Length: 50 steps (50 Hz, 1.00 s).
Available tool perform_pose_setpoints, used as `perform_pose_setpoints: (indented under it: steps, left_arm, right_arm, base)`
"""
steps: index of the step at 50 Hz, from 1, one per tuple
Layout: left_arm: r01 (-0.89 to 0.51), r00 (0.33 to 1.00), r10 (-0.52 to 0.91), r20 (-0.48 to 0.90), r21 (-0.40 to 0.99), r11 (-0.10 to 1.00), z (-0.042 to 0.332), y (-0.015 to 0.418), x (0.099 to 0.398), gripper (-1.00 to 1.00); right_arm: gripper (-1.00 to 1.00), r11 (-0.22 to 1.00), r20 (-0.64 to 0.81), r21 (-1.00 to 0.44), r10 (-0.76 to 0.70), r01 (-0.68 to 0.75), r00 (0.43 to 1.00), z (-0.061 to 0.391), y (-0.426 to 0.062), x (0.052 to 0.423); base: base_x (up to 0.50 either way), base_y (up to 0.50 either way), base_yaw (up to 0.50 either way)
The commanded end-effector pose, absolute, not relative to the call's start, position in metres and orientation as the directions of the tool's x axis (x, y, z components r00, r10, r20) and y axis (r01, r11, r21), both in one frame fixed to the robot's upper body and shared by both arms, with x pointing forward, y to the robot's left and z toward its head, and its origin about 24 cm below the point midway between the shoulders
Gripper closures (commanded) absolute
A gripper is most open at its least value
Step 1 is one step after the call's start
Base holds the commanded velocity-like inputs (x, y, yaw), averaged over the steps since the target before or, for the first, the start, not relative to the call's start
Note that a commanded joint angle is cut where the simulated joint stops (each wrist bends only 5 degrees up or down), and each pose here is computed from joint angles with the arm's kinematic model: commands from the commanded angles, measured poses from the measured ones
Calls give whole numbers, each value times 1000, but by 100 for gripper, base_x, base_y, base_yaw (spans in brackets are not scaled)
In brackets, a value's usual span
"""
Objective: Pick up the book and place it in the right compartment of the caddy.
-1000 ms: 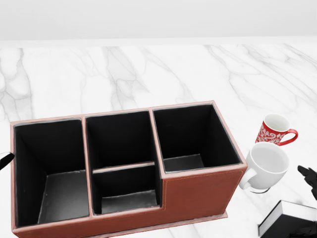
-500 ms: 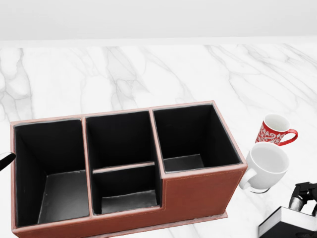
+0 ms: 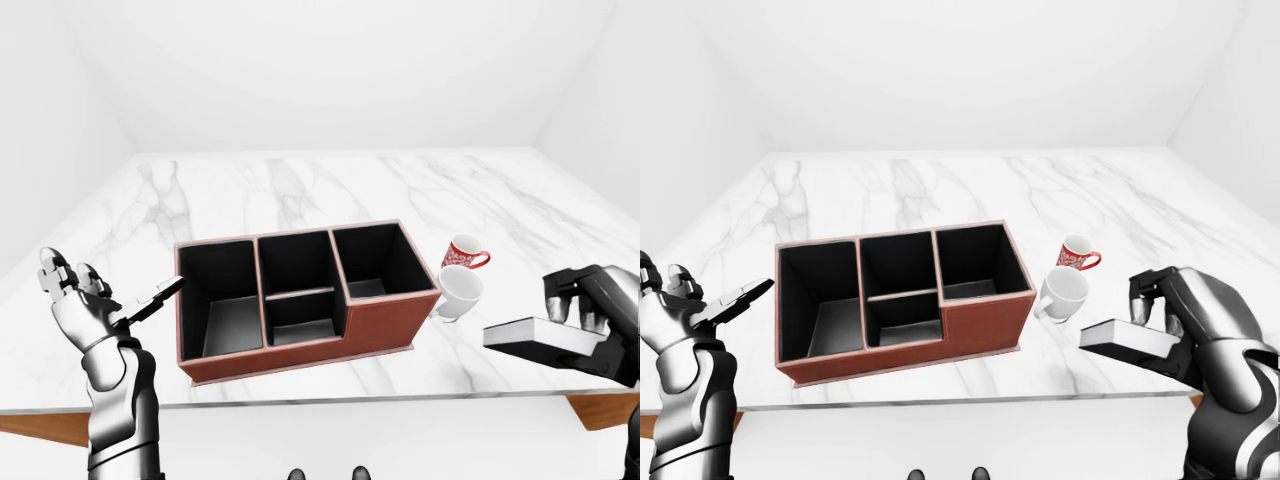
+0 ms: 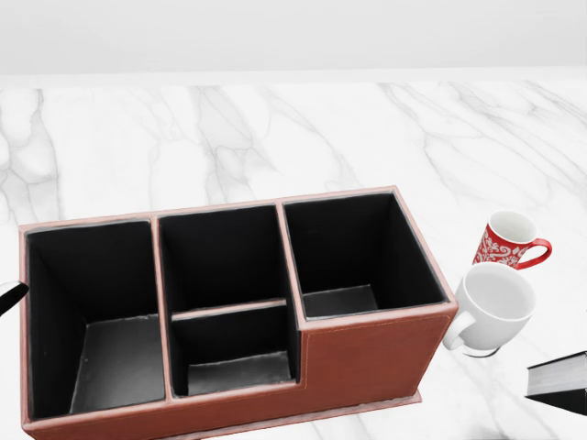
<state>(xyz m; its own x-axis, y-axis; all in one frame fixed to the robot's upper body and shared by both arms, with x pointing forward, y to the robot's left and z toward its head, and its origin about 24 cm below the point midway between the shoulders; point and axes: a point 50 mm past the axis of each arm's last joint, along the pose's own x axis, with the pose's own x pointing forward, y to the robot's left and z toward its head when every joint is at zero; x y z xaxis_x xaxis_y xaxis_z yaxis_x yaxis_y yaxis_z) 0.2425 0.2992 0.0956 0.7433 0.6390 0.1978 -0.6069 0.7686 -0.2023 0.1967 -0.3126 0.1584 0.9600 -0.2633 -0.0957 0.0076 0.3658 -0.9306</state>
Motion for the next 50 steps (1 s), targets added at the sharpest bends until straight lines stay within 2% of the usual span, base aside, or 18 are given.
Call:
perform_pose_setpoints:
  steps: [1,4,8,11,17,19,21,27,31,37,40,50]
  left_arm:
    - [-606,742,639,202,-203,769,97,299,242,-100]
    - [-607,741,639,206,-204,768,97,299,242,-100]
    - [-606,742,639,202,-203,769,96,299,242,-100]
    - [-607,742,640,199,-203,768,96,299,243,-100]
    - [-608,742,641,197,-204,767,96,300,243,-100]
    - [-608,744,640,194,-202,768,95,300,244,-100]
    - [-607,746,638,191,-199,769,94,300,244,-100]
    - [-598,749,631,201,-204,775,97,297,245,-100]
    - [-598,747,633,206,-209,774,98,298,244,-100]
    - [-598,747,632,206,-208,774,98,298,244,-100]
    - [-598,747,632,204,-209,774,98,298,244,-100]
    - [-597,748,631,204,-207,775,97,297,244,-100]
  right_arm:
    - [100,135,309,-930,-225,343,924,245,-292,164]
    - [100,51,428,-897,-141,438,893,271,-274,158]
    - [100,-18,499,-867,-47,498,866,295,-260,162]
    - [100,-25,513,-856,76,516,855,310,-242,179]
    - [100,-29,499,-861,148,508,854,337,-232,213]
    - [100,17,512,-854,198,520,836,354,-224,225]
    - [100,17,504,-860,191,510,842,363,-224,236]
    - [100,143,523,-853,218,503,824,403,-209,269]
    - [100,232,488,-869,253,438,835,414,-192,293]
    - [100,293,439,-885,266,362,858,430,-178,316]
    - [100,338,435,-880,293,333,851,441,-168,321]
    - [100,373,337,-905,333,205,880,423,-154,344]
  base:
    - [0,0,0]
    - [0,0,0]
    - [0,0,0]
    - [0,0,0]
    - [0,0,0]
    - [0,0,0]
    - [0,0,0]
    - [0,0,0]
    - [0,0,0]
    - [0,0,0]
    - [0,0,0]
    - [0,0,0]
